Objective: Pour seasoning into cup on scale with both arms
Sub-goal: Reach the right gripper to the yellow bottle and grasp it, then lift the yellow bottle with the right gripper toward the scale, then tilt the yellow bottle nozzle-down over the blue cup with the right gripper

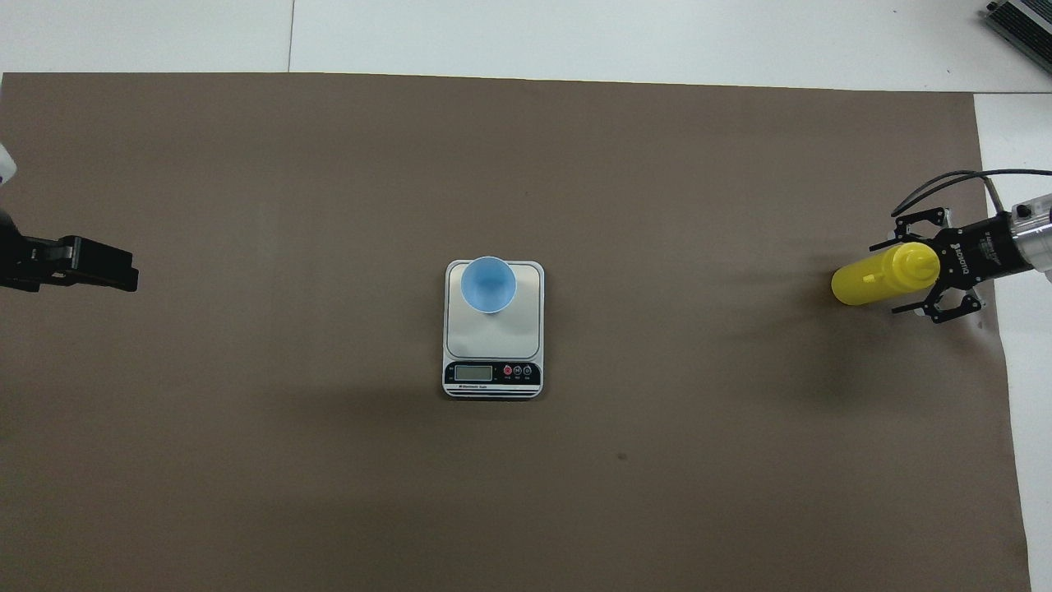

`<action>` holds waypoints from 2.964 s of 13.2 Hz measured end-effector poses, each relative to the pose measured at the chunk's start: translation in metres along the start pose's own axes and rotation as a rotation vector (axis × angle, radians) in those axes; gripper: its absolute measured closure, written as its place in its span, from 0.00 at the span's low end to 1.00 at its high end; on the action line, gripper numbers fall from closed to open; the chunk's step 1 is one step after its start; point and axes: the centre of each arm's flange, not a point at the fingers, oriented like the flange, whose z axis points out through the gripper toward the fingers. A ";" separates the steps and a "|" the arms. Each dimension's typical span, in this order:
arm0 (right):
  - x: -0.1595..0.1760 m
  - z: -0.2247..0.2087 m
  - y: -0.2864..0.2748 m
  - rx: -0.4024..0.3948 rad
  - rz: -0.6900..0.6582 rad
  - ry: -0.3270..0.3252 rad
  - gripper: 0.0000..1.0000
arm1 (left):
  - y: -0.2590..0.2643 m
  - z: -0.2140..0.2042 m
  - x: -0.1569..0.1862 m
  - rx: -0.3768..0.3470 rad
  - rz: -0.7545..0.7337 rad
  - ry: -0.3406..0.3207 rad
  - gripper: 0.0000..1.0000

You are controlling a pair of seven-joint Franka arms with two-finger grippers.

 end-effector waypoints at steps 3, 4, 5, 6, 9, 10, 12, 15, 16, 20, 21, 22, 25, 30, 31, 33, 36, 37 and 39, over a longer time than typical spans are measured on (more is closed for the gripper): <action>-0.001 -0.002 -0.001 0.015 0.010 -0.008 0.36 | 0.000 -0.002 -0.001 0.000 0.001 0.003 0.00; -0.002 -0.002 -0.001 0.016 0.011 -0.008 0.37 | 0.001 -0.002 -0.001 0.000 0.002 0.003 0.00; -0.002 -0.002 -0.001 0.016 0.012 -0.007 0.37 | 0.001 -0.002 -0.001 0.001 0.003 0.003 0.00; -0.002 -0.003 -0.002 0.020 0.014 -0.004 0.37 | 0.002 -0.002 -0.001 0.001 0.003 0.003 0.00; -0.023 -0.016 -0.014 0.058 0.021 0.041 0.39 | 0.001 -0.002 -0.001 0.001 0.002 0.003 0.00; -0.041 -0.022 -0.023 0.072 0.015 0.060 0.44 | 0.001 -0.002 -0.001 0.001 0.002 0.003 0.00; -0.083 -0.029 -0.044 0.107 0.029 0.102 0.48 | 0.001 -0.002 -0.001 0.001 0.002 0.003 0.00; -0.139 -0.032 -0.071 0.169 0.001 0.158 0.48 | 0.001 -0.002 -0.001 0.001 0.002 0.002 0.00; -0.157 -0.033 -0.080 0.201 0.003 0.179 0.48 | 0.001 -0.002 -0.001 0.001 0.002 0.002 0.00; -0.247 -0.001 -0.123 0.276 0.012 0.330 0.48 | 0.001 -0.002 -0.001 0.001 0.002 0.002 0.00; -0.273 0.012 -0.134 0.297 0.008 0.385 0.48 | 0.001 -0.002 -0.001 0.001 0.002 0.002 0.00; -0.296 0.023 -0.142 0.326 0.001 0.422 0.48 | 0.001 -0.002 -0.001 0.001 0.002 0.002 0.00; -0.349 0.057 -0.155 0.400 -0.059 0.508 0.48 | 0.001 -0.002 -0.001 0.001 0.002 0.002 0.00; -0.401 0.112 -0.156 0.518 -0.232 0.602 0.48 | 0.001 -0.002 -0.001 0.001 0.002 0.002 0.00; -0.410 0.119 -0.156 0.543 -0.266 0.610 0.48 | 0.001 -0.002 -0.001 0.001 0.002 0.002 0.00; -0.425 0.138 -0.152 0.582 -0.347 0.625 0.48 | 0.001 -0.002 -0.001 0.001 0.002 0.002 0.00; -0.443 0.166 -0.145 0.589 -0.460 0.672 0.48 | 0.001 -0.002 -0.001 0.001 0.002 0.002 0.00; -0.448 0.169 -0.144 0.600 -0.484 0.679 0.48 | 0.001 -0.002 -0.001 0.001 0.002 0.002 0.00; -0.455 0.171 -0.143 0.611 -0.550 0.709 0.48 | 0.001 -0.002 -0.001 0.001 0.002 0.002 0.00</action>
